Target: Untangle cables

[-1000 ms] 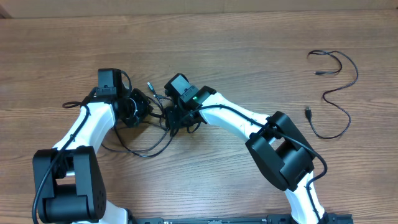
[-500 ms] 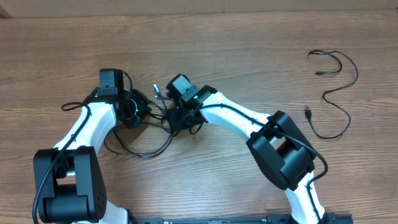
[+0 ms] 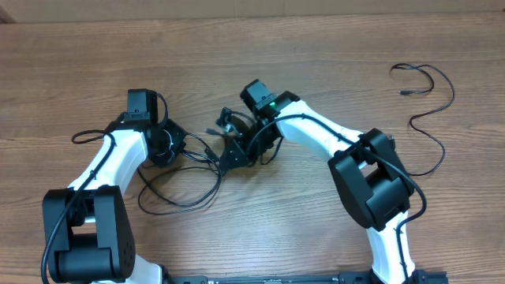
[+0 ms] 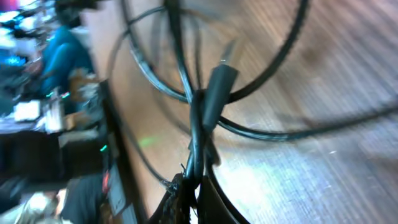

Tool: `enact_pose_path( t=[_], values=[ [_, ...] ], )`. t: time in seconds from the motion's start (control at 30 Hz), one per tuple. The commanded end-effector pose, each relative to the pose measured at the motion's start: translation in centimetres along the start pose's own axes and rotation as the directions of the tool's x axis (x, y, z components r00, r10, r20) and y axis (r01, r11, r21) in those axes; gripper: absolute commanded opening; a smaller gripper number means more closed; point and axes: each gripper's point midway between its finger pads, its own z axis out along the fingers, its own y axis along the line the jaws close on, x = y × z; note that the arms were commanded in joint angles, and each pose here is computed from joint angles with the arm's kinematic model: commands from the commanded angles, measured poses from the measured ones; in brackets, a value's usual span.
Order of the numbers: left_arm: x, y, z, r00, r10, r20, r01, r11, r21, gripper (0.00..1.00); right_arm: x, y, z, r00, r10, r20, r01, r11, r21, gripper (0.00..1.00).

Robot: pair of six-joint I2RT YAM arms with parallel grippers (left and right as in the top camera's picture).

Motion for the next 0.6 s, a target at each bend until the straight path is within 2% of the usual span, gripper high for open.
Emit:
enact_pose_path(
  t=[0.0, 0.13, 0.27, 0.33, 0.47, 0.5, 0.53, 0.57],
  values=[
    [-1.9, 1.4, -0.5, 0.997, -0.037, 0.068, 0.040, 0.998, -0.038, 0.04, -1.0, 3.1, -2.8, 0.979, -0.181, 0.089, 0.192, 0.973, -0.129, 0.04],
    [-2.1, 1.6, -0.6, 0.998, -0.010, 0.063, 0.012, 0.999, -0.034, 0.04, -1.2, 2.2, -3.8, 0.981, -0.162, 0.110, 0.174, 0.977, -0.119, 0.04],
    [-1.4, 0.9, -0.6, 0.994, 0.106, 0.018, -0.106, 0.994, 0.006, 0.04, -1.7, 3.0, -4.7, 0.977, -0.154, 0.151, 0.180, 0.967, -0.179, 0.04],
    [-0.8, 0.4, -0.6, 0.986, 0.166, -0.009, -0.165, 0.985, 0.040, 0.08, -2.2, 3.3, -4.9, 0.979, -0.121, 0.165, 0.155, 0.966, -0.207, 0.04],
    [0.2, -0.7, -0.8, 0.982, 0.181, -0.061, -0.174, 0.979, 0.110, 0.21, -2.6, 2.0, -4.3, 0.991, 0.009, 0.136, 0.010, 0.990, -0.137, 0.04],
    [0.4, -0.9, -0.8, 0.981, 0.179, -0.070, -0.169, 0.977, 0.126, 0.36, -2.5, 1.6, -3.9, 0.992, 0.038, 0.124, -0.024, 0.994, -0.110, 0.04],
    [0.6, -1.1, -0.8, 0.982, 0.170, -0.081, -0.157, 0.978, 0.140, 0.46, -2.5, 1.3, -3.6, 0.992, 0.060, 0.114, -0.051, 0.995, -0.086, 0.05],
    [0.7, -1.2, -0.9, 0.983, 0.164, -0.085, -0.151, 0.978, 0.143, 0.49, -2.3, 0.9, -3.1, 0.991, 0.090, 0.103, -0.085, 0.995, -0.051, 0.08]
  ],
)
